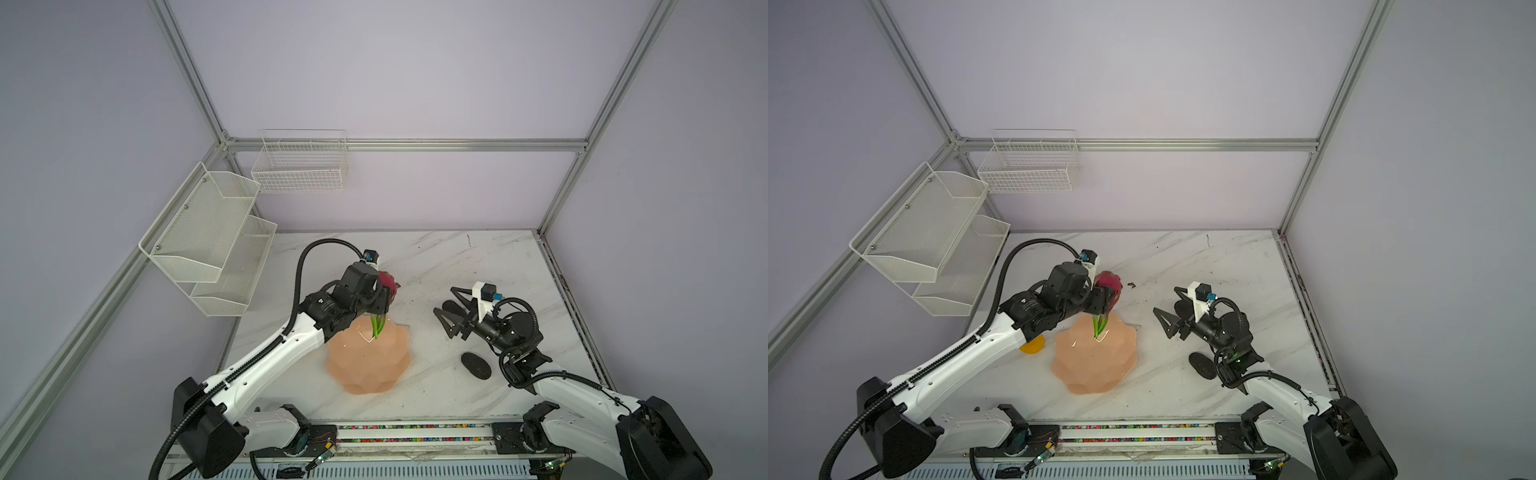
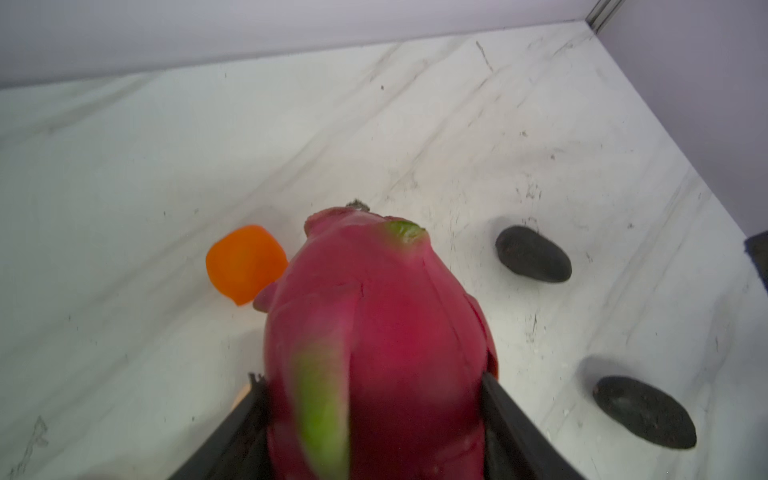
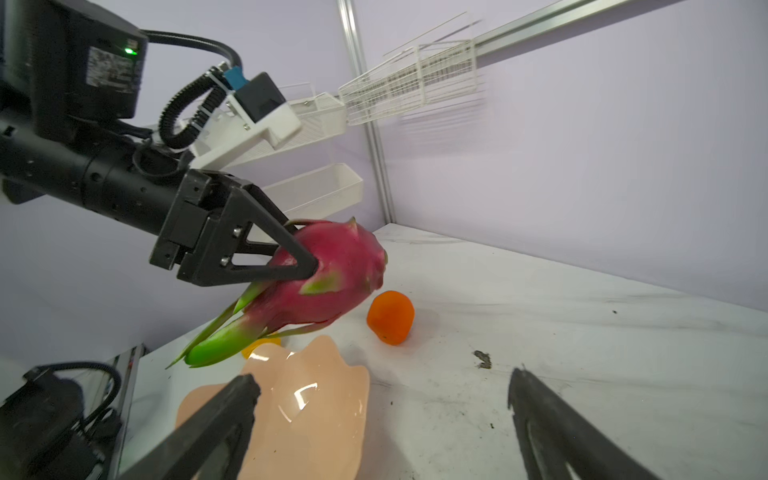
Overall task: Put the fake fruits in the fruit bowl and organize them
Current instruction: 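Grasp the pink dragon fruit with the left gripper and lift it, then lower the dragon fruit into the peach bowl and open the left gripper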
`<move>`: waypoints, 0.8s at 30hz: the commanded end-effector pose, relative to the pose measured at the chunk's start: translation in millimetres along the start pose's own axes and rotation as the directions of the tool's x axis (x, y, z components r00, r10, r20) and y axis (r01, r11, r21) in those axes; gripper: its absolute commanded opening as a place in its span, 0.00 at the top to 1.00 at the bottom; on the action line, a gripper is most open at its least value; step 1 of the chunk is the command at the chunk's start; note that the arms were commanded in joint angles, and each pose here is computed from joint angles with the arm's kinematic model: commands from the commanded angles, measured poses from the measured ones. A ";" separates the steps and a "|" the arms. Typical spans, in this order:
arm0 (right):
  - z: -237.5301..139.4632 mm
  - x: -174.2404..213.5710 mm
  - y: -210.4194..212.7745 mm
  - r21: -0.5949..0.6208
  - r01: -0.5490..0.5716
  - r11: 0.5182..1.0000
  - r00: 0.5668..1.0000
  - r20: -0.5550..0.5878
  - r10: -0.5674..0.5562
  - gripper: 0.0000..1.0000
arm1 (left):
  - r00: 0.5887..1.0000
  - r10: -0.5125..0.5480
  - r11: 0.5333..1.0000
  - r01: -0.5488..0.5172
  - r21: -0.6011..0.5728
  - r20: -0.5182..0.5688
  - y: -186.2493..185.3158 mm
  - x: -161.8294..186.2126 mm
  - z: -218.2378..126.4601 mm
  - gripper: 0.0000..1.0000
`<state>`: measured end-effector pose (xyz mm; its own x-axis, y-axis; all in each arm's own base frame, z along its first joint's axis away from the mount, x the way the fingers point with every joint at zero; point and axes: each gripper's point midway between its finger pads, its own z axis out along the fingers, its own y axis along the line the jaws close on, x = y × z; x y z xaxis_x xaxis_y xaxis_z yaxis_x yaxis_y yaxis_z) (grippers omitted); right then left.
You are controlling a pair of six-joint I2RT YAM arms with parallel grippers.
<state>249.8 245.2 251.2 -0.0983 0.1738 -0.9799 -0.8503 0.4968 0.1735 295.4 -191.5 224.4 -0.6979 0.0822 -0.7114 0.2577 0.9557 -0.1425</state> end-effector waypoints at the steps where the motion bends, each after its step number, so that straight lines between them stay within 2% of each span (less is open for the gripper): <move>1: 11.7 -1.8 35.4 -0.145 0.107 0.984 0.994 -0.009 -0.109 0.03 | 0.987 -0.064 0.998 0.064 -0.004 -0.147 9.3 56.7 -3.4 0.36; 8: 27.2 22.4 53.2 -0.216 0.116 0.969 0.987 -0.088 -0.138 0.03 | 0.960 -0.069 0.998 0.066 -0.021 -0.271 16.2 106.3 8.3 0.36; 24: 32.9 34.7 45.5 -0.186 0.117 0.976 0.983 -0.121 -0.140 0.03 | 0.917 -0.009 0.996 -0.026 -0.081 -0.398 23.4 149.1 32.5 0.29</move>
<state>223.3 299.1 219.9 -0.0895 -0.0009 -0.9960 -0.9341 0.3472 0.0836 223.3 -168.6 102.8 -0.9063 0.1686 -0.3876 0.2157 0.9731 -0.0811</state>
